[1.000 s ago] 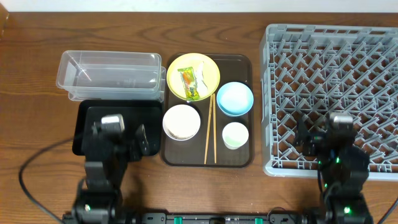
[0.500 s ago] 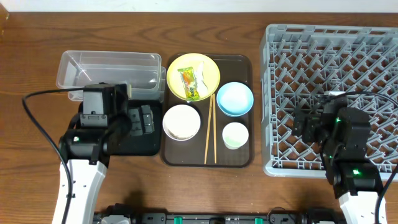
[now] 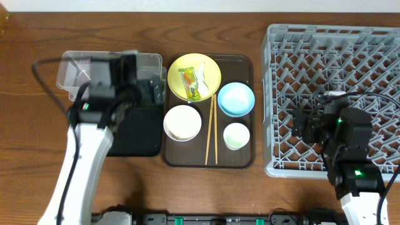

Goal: Sort waste into correct bins and load items into the dishwasher rack
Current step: 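Reach the left gripper to the yellow plate and grasp the wrapper and tissue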

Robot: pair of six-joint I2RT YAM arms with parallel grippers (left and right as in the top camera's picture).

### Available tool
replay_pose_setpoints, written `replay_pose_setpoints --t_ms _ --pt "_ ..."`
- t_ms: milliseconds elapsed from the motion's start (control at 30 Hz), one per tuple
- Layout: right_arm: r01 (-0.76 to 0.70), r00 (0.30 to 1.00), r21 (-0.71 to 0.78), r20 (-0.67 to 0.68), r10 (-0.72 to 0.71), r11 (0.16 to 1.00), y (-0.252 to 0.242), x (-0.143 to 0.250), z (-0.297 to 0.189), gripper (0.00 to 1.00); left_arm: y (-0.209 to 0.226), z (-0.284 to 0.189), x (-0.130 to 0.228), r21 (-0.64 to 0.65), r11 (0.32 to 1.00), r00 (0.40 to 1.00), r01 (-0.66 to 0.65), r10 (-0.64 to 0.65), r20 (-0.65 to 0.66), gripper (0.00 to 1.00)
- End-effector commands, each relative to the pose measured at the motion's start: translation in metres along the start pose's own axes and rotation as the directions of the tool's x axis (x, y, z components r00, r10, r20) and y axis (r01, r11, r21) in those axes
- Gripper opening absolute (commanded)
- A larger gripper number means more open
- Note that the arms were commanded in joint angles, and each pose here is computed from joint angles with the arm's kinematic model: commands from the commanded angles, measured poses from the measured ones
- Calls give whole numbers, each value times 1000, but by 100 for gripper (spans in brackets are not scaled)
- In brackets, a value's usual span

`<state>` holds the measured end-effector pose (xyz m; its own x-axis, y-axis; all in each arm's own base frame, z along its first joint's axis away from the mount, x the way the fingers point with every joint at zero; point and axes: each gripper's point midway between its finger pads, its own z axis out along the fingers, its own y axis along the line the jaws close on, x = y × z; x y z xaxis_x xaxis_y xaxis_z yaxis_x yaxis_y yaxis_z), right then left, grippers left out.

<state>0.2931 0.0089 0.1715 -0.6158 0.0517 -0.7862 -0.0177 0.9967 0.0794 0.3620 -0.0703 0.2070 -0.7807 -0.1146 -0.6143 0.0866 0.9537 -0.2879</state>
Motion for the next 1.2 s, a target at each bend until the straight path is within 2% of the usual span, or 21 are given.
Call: replay_pose_setpoints --t_ms 0,133,267,633,933,1167 --pt "-3 1000 -17 25 3 1000 5 -11 -4 99 -18 17 -26 19 996 996 -82 81 27 92" --pt "-3 1000 -16 25 3 1000 5 -11 -4 99 -36 49 -41 23 991 989 -134 133 58 92" --pt "-3 1000 -17 25 3 1000 5 -11 -4 99 -53 87 -42 18 984 981 -180 178 74 91" --pt "-3 1000 -16 19 4 1000 5 -9 -4 99 -87 182 6 83 964 967 -251 253 -15 88" --pt "-3 1000 -16 16 4 1000 5 -8 -4 99 -75 218 38 75 966 962 -246 253 -99 86" --pt "-4 1000 -16 13 4 1000 5 -8 -4 99 -75 226 48 76 965 958 -250 257 -123 85"
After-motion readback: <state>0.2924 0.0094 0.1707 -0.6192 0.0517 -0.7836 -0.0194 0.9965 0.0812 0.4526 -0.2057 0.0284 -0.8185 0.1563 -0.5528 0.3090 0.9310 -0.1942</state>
